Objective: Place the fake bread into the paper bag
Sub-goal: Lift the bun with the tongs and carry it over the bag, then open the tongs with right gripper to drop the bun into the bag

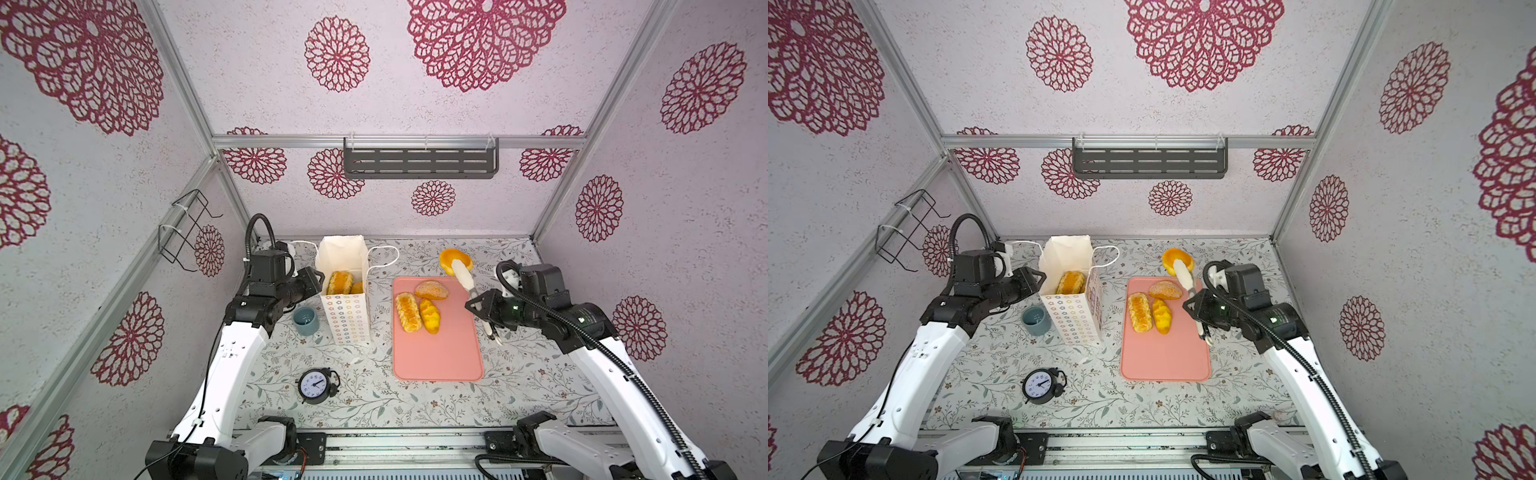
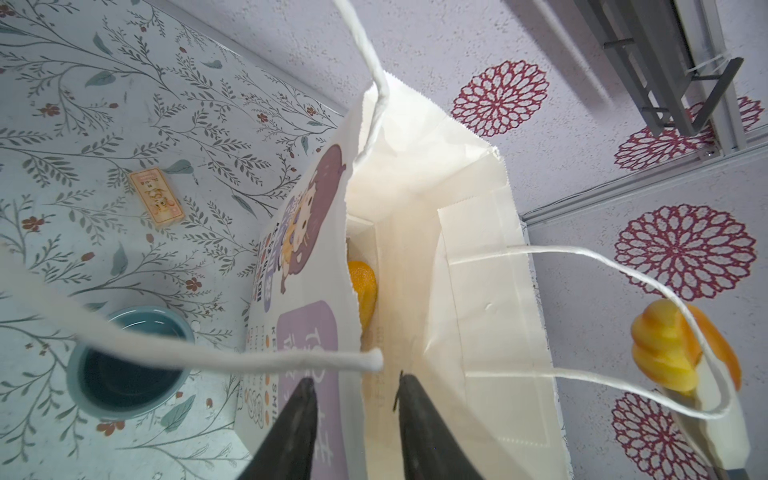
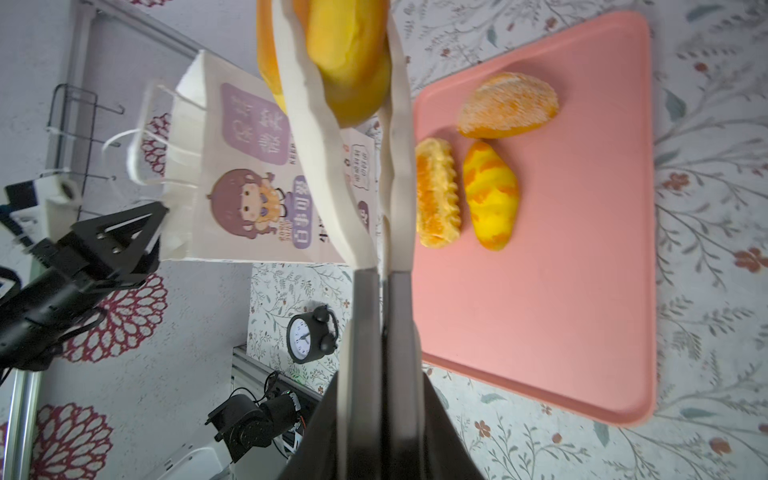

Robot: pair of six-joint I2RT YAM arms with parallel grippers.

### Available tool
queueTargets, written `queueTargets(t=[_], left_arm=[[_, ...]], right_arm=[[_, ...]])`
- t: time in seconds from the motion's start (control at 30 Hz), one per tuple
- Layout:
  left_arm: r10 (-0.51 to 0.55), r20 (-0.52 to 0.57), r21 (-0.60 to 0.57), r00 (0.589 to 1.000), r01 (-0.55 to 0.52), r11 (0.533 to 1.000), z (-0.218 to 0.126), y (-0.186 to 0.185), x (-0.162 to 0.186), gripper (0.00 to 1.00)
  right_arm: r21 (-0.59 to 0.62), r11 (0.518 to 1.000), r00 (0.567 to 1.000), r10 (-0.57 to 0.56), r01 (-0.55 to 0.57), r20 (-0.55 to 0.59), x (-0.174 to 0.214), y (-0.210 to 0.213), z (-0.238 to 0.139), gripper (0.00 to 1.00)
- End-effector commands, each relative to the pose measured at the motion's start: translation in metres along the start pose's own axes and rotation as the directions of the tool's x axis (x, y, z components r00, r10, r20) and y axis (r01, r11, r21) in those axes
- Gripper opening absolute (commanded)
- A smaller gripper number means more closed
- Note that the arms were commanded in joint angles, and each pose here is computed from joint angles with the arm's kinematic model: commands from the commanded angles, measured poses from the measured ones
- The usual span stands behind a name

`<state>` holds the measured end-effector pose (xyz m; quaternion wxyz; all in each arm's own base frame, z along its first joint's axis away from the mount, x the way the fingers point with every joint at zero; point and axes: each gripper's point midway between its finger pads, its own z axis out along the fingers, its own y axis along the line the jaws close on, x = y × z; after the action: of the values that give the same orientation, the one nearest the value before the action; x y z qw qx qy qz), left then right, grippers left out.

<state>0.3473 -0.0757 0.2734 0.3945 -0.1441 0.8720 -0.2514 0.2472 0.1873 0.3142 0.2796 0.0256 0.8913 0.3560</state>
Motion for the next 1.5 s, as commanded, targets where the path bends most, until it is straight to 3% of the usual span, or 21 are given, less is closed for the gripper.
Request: queueTargets(t=[0.0,0.17,0.37,0.8,0.93,1.27,1.47], left_arm=[[0.013,0.005,0.0,1.0,-0.013,1.0,-0.005,-0.004,0.001,0.32],[0.01,0.001,-0.001,1.0,-0.01,1.0,-0.004,-0.003,0.003,0.27],[0.007,-0.002,0.012,1.0,-0.007,1.0,-0.002,-0.005,0.003,0.22],[0.001,-0.022,0.007,1.0,-0.001,1.0,0.004,0.0,0.009,0.12],[0.0,-0.024,0.007,1.0,0.0,1.0,0.005,0.0,0.009,0.11],[0.002,-0.021,0.007,1.0,-0.002,1.0,0.004,0.0,0.009,0.1],[0.002,-0.023,0.007,1.0,-0.002,1.0,0.004,0.0,0.009,0.1]], right_arm=[[-0.11,0.989,0.989,-0.084,0.098,0.121,-0.029,0.059,-0.011,0.26],[-0.176,0.958,0.972,-0.213,0.227,0.095,-0.022,0.121,0.003,0.26],[-0.153,0.934,0.946,-0.325,0.324,0.015,-0.006,0.157,0.038,0.27],[-0.037,0.912,0.906,-0.411,0.409,-0.105,0.01,0.157,0.09,0.27],[-0.024,0.907,0.898,-0.421,0.421,-0.132,0.015,0.154,0.097,0.32],[-0.026,0.902,0.894,-0.43,0.43,-0.128,0.014,0.156,0.098,0.44],[0.0,0.903,0.899,-0.429,0.431,-0.088,0.004,0.157,0.087,0.44]])
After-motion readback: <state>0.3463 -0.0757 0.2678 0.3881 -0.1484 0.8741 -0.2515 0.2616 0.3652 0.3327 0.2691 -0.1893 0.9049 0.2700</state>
